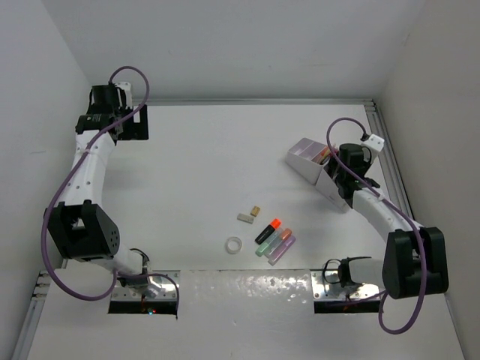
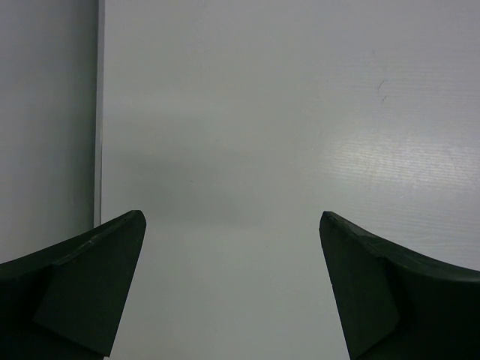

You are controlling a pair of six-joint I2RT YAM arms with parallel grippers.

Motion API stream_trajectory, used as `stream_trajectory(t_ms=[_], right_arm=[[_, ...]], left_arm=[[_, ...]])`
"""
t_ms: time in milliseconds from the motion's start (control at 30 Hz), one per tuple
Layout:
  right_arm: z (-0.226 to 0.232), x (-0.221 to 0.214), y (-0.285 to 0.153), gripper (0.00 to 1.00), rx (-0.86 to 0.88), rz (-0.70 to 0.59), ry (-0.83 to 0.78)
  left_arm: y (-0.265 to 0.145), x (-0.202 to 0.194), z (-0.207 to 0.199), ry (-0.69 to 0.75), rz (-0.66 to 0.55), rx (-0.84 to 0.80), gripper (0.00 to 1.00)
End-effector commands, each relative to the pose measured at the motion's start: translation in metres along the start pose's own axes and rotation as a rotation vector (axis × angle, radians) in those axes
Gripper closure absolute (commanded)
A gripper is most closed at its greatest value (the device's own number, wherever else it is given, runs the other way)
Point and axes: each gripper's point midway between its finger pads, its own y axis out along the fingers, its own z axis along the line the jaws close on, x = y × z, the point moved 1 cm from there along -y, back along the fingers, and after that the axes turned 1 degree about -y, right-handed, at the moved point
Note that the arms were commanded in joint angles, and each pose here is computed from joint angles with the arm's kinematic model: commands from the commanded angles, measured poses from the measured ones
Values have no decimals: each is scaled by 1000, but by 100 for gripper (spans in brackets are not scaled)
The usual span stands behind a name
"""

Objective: Sort the stationery into containers
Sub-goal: Place the pen in the storage box, then pick up the pen from the center of the board.

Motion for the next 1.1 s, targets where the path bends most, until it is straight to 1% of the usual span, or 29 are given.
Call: stream_trajectory(t_ms=[0,100,133,233,267,300,333,500,533,567,600,633,700,733,767,800,833,867,900,933,967,1000,1067], right_arm=[[7,9,5,100,8,-57,25],[10,6,4,100,17,-54,17],[11,6,3,98,21,-53,16],[15,5,-2,78,44,-50,7],[16,7,-4,73,55,-52,3],[19,13,-9,63,72,-69,8],[19,17,-12,57,80,-78,0],[25,49,-41,41,134,-162,1],[24,49,-45,39,132,-155,-6],[28,56,-53,38,140,-164,-3],[30,64,-60,38,153,-177,38],[26,53,-65,38,138,-128,10],[37,52,-80,39,170,-102,37],[34,40,-87,42,160,-51,5],[36,26,-97,45,159,9,15],[44,27,-102,48,182,11,59],[41,10,-108,50,175,73,30],[48,-5,-118,52,208,115,23],[54,-18,-124,52,223,167,74],[50,-32,-130,52,214,215,61],[56,-48,-139,49,240,254,52],[58,-60,-145,48,234,304,83],[69,-80,-160,46,265,364,63]], left_arm=[[-6,19,5,-9,-57,-1,0],[-8,20,4,-8,-61,-3,0],[-8,19,4,-8,-60,-4,0],[-9,19,5,-10,-63,-1,0],[-11,19,5,-10,-66,-1,0],[-11,19,5,-11,-67,-1,0],[-12,20,6,-9,-70,0,0],[-16,21,4,-11,-82,-10,0],[-17,22,3,-10,-88,-12,0],[-19,22,4,-10,-91,-11,0],[-19,21,3,-11,-90,-14,0],[-19,21,3,-11,-93,-17,0],[-20,22,2,-14,-98,-24,0],[-21,23,1,-16,-102,-27,0],[-22,24,0,-17,-107,-38,0],[-22,25,-1,-21,-109,-41,0],[-24,26,-2,-22,-114,-48,0],[-26,26,-2,-24,-118,-48,0],[-27,26,-3,-23,-119,-57,0],[-31,27,-3,-28,-128,-57,0],[-31,26,-4,-28,-127,-60,0],[-32,24,-4,-27,-127,-61,0],[-36,24,-5,-29,-136,-62,0]])
